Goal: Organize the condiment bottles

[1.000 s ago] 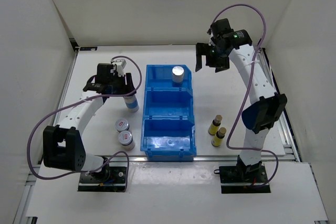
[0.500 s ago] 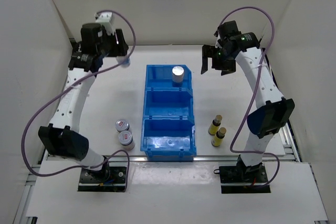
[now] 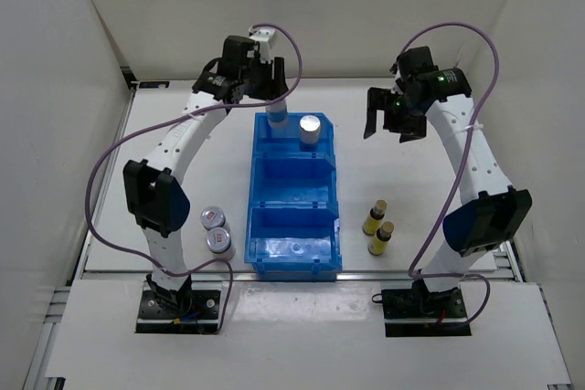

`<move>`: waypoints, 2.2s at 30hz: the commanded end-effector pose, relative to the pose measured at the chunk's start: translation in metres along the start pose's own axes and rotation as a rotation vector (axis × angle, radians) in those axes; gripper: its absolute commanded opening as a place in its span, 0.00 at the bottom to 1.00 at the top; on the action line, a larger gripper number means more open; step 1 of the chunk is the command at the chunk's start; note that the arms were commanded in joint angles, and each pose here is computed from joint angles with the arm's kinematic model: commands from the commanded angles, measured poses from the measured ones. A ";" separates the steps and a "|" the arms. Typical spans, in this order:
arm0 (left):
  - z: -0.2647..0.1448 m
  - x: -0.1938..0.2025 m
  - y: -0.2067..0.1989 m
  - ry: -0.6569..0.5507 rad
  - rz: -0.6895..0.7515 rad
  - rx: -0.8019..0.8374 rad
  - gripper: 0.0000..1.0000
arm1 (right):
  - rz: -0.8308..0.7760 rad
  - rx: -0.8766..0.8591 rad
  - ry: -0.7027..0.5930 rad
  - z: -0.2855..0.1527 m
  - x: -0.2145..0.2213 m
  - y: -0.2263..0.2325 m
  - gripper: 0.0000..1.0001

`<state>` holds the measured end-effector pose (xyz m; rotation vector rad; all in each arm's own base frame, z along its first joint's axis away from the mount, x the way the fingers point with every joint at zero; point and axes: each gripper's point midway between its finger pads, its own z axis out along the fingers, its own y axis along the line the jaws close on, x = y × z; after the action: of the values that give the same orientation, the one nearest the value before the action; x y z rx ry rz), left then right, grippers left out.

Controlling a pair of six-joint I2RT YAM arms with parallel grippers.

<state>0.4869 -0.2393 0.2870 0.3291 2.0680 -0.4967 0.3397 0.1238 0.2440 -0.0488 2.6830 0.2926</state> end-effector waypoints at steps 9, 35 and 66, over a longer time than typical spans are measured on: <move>0.001 0.016 -0.013 0.014 -0.007 0.032 0.18 | 0.062 0.032 -0.055 -0.020 0.003 -0.025 1.00; 0.035 0.074 -0.010 0.153 -0.078 0.035 1.00 | 0.056 0.053 0.110 -0.006 0.070 -0.028 1.00; -0.215 0.114 0.068 -0.045 0.057 -0.423 1.00 | -0.043 0.179 0.358 0.029 0.176 -0.017 0.71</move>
<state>0.3033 -0.0891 0.2707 0.1685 2.0628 -0.0824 0.1971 0.1203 0.1473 -0.1671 3.0156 0.0924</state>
